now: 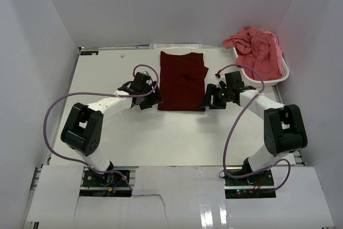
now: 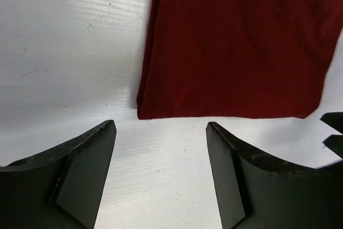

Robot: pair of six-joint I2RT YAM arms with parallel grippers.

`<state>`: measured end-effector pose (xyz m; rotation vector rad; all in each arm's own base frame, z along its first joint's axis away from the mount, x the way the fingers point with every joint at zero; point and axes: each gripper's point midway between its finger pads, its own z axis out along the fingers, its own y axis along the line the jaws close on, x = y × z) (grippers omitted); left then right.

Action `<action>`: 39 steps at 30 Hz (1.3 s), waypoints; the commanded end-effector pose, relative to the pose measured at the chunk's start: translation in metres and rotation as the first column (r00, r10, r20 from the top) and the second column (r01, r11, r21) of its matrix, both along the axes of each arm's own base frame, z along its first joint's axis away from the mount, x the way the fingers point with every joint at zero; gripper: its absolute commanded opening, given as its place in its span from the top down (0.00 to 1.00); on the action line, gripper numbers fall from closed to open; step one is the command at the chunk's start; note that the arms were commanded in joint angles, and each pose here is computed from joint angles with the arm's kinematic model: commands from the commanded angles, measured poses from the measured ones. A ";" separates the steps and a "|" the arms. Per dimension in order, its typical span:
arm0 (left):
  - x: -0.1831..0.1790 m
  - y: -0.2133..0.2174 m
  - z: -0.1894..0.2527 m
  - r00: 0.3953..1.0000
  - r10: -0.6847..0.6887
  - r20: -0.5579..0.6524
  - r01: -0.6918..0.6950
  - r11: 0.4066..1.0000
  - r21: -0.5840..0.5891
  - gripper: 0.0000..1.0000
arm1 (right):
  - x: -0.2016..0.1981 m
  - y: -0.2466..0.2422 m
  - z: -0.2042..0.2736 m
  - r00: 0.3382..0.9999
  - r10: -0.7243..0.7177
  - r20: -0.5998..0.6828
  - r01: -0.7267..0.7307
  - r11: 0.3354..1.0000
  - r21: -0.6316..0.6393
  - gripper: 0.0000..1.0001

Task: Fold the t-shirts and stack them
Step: Grab one side of the 2/3 rectangular tshirt with both arms

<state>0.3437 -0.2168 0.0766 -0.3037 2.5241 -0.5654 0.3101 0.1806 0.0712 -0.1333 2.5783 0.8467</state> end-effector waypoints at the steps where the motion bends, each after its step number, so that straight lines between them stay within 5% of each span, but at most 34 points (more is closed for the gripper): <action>1: 0.004 -0.007 -0.009 1.000 -0.022 -0.009 0.022 0.999 -0.024 0.21 | 0.006 0.007 -0.009 1.000 0.011 -0.009 -0.011 0.999 0.044 0.32; 14: 0.007 -0.004 -0.039 0.998 -0.015 -0.053 0.017 0.999 0.027 0.26 | 0.014 0.005 -0.057 0.996 -0.022 -0.087 0.025 0.999 0.034 0.50; 27: 0.000 -0.003 -0.059 0.995 -0.006 -0.099 0.009 1.000 0.029 0.32 | 0.023 -0.008 -0.058 0.995 -0.075 -0.063 0.077 0.996 0.035 0.56; 33: -0.003 -0.008 -0.069 0.992 -0.017 -0.125 0.017 1.000 0.006 0.47 | 0.022 -0.005 -0.062 0.995 -0.068 -0.068 0.071 0.996 0.048 0.86; 39: -0.007 -0.013 -0.079 0.987 -0.026 -0.158 0.023 1.000 -0.020 0.68 | 0.022 -0.004 -0.064 0.996 -0.062 -0.070 0.066 0.996 0.053 0.92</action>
